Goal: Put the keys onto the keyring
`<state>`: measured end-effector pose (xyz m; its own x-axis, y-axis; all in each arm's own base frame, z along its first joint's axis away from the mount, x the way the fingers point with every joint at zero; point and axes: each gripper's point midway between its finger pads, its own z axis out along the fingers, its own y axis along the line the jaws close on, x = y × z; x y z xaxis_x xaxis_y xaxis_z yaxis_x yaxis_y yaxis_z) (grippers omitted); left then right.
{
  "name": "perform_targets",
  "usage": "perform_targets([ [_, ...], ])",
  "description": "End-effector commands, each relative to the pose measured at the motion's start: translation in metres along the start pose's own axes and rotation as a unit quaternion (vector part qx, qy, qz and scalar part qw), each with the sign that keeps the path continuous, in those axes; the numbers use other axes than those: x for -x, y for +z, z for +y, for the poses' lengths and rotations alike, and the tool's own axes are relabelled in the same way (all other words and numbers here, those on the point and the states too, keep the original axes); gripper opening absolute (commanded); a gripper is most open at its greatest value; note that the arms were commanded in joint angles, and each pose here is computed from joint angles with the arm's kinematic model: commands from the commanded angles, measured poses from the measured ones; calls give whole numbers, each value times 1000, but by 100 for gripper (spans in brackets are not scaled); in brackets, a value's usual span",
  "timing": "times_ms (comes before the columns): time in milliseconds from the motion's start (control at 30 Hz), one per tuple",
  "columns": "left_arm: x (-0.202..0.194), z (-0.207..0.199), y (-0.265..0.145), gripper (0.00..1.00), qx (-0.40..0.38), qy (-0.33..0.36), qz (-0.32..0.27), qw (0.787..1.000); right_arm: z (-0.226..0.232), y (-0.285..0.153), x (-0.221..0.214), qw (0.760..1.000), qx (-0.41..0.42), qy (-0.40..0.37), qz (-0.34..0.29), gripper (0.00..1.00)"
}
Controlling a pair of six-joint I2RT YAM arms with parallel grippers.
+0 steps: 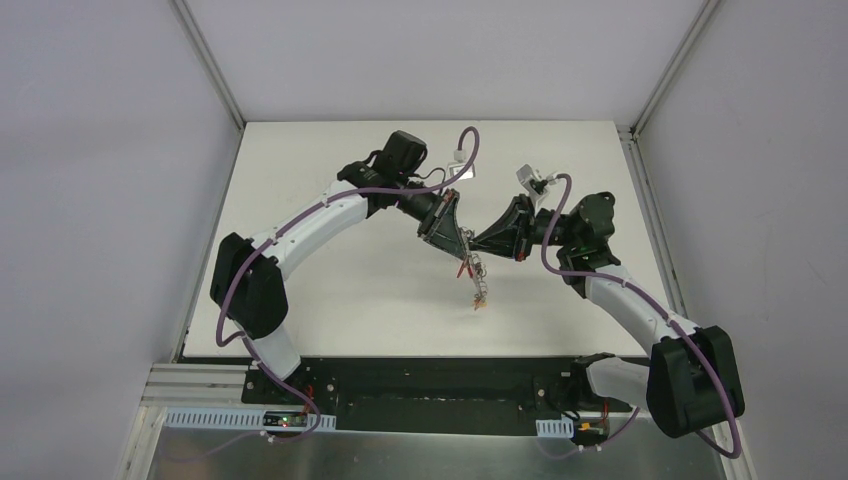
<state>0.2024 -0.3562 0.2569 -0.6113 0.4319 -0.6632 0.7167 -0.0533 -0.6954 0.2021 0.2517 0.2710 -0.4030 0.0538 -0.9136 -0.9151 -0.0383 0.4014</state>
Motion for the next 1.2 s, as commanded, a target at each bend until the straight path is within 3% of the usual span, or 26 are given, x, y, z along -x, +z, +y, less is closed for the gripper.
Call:
perform_targets([
  [0, 6, 1, 1, 8, -4, 18, -12, 1000, 16, 1, 24, 998, 11, -64, -26, 0],
  [533, 27, -14, -23, 33, 26, 90, -27, 995, 11, 0, 19, 998, 10, -57, -20, 0],
  [1167, 16, -29, -36, 37, 39, 189, -2, 981, 5, 1, 17, 999, 1, -38, -19, 0],
])
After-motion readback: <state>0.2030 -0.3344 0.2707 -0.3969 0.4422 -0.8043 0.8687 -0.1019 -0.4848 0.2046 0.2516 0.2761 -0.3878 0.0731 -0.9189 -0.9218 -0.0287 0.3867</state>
